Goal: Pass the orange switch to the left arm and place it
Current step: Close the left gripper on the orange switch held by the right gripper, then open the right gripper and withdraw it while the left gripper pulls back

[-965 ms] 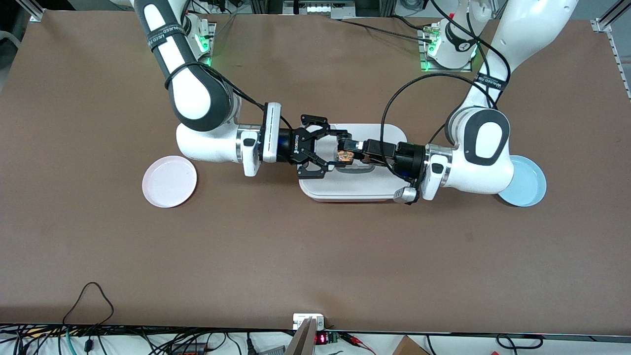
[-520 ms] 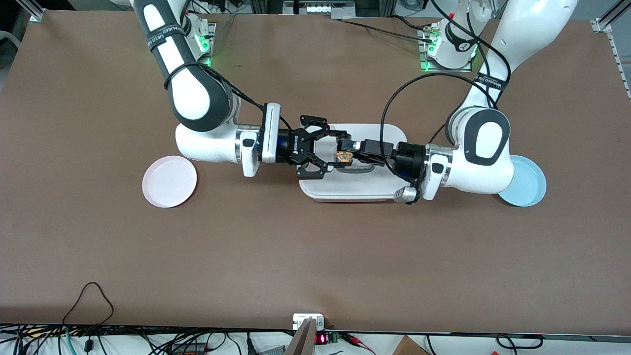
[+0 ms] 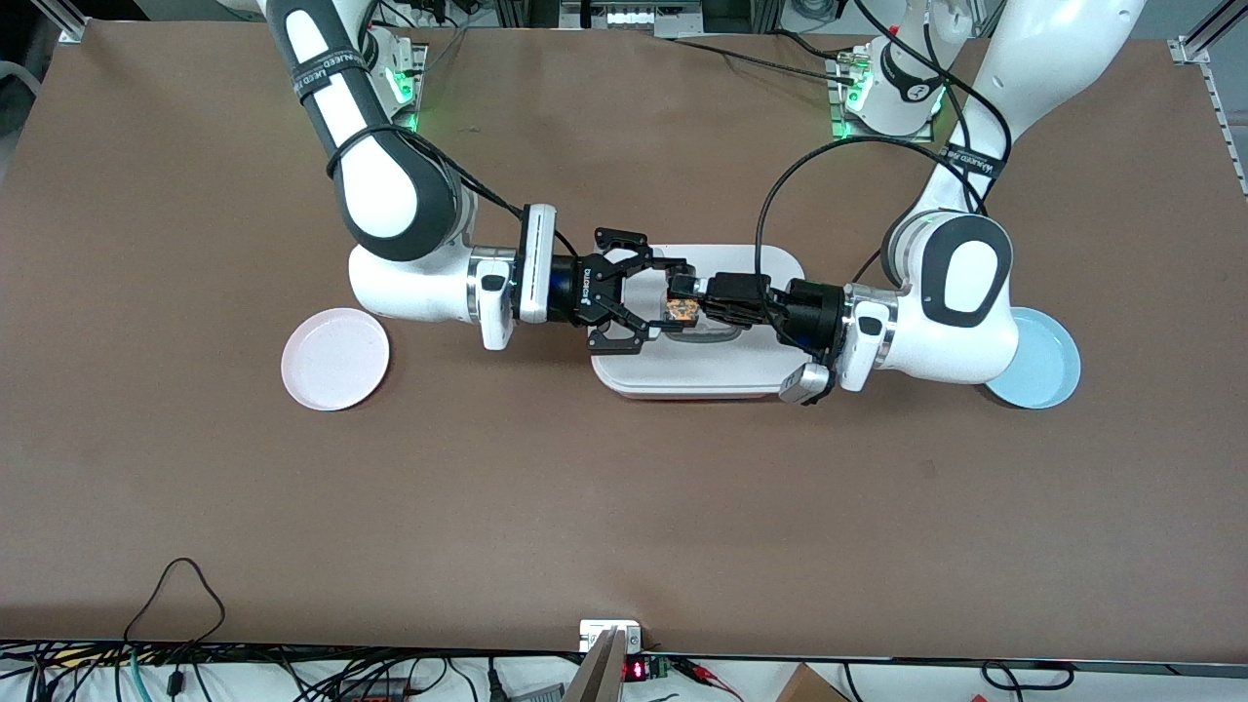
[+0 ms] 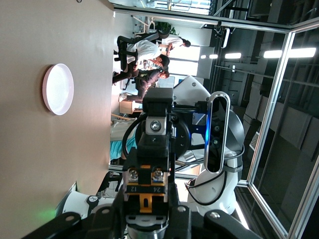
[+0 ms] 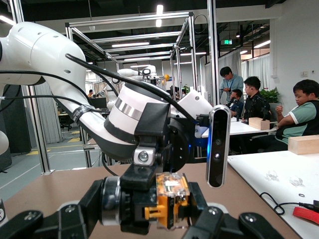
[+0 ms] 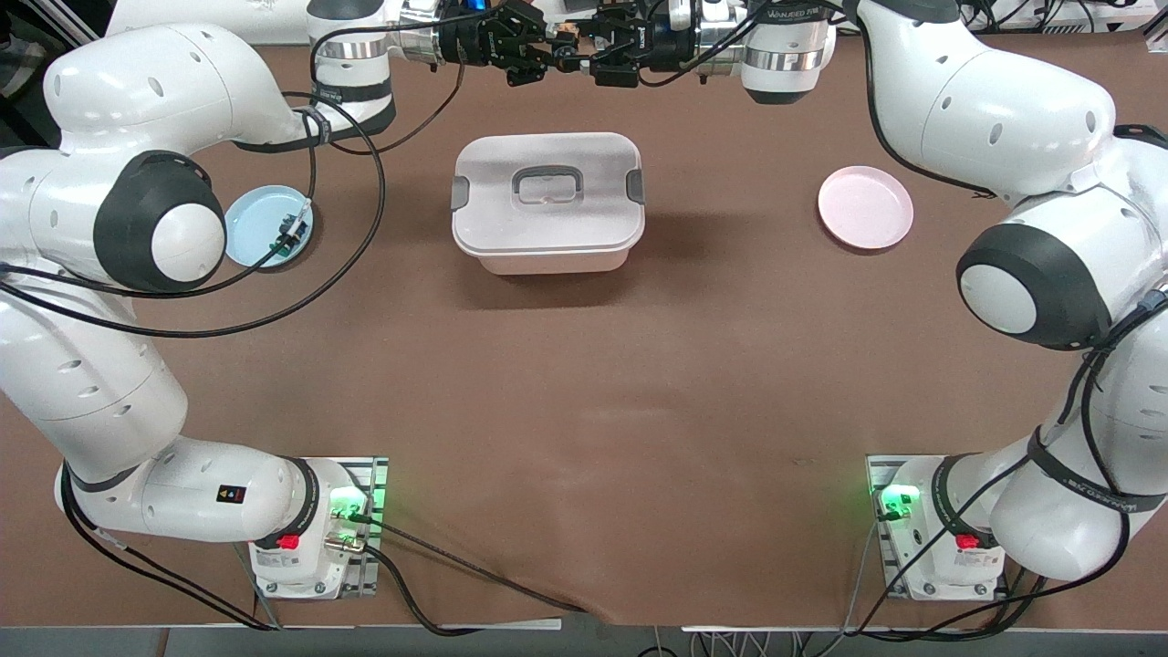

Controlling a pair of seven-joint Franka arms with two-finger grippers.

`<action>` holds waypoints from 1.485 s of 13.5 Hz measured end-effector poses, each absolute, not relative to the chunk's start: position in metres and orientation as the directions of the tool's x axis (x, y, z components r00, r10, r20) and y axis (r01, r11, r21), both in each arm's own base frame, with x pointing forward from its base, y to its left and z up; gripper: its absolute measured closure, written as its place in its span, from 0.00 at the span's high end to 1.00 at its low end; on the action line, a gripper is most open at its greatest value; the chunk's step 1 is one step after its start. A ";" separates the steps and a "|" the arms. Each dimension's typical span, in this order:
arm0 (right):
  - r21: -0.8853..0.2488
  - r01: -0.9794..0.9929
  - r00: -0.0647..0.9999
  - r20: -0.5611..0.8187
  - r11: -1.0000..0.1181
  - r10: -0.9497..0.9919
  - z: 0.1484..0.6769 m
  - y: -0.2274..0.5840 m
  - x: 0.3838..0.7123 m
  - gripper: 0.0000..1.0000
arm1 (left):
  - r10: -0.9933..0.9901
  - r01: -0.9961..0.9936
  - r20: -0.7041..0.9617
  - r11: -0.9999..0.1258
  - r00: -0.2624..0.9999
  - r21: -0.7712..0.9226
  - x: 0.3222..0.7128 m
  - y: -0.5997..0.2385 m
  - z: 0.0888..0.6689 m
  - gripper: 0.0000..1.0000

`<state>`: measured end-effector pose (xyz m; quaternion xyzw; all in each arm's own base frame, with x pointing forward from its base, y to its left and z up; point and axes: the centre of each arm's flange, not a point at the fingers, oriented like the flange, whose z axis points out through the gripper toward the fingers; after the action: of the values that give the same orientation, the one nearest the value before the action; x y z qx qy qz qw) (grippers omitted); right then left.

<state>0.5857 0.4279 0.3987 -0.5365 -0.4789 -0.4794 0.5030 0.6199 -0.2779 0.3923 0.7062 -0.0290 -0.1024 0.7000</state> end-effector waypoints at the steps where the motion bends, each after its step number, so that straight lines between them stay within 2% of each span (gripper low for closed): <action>1: -0.080 0.996 0.081 0.996 -0.035 0.031 0.399 0.428 0.586 0.72 | -0.185 0.102 -0.104 -0.017 0.977 0.995 0.620 -0.278 0.393 0.34; 10: -0.079 0.996 0.080 0.996 -0.032 0.029 0.401 0.427 0.587 0.72 | -0.186 0.103 -0.103 -0.012 0.977 0.995 0.620 -0.278 0.394 0.34; 11: -0.076 0.996 0.077 0.997 -0.036 0.029 0.402 0.424 0.589 0.79 | -0.185 0.103 -0.103 -0.011 0.977 0.995 0.620 -0.279 0.394 0.34; 13: -0.067 0.997 0.068 0.997 -0.049 0.023 0.407 0.405 0.601 0.99 | -0.185 0.104 -0.103 -0.009 0.977 0.995 0.621 -0.276 0.394 0.34; 16: -0.046 0.998 0.047 0.998 -0.031 0.044 0.416 0.352 0.630 1.00 | -0.204 0.107 -0.104 0.001 0.973 0.994 0.618 -0.278 0.395 0.34; 20: -0.028 0.995 0.022 0.998 0.096 0.064 0.436 0.286 0.644 1.00 | -0.218 0.111 -0.105 0.019 0.970 0.994 0.619 -0.267 0.396 0.34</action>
<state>0.6439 0.2860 0.4361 -0.4968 -0.5328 -0.4532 0.5138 0.6195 -0.2672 0.3961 0.6909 -0.0385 -0.1154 0.7126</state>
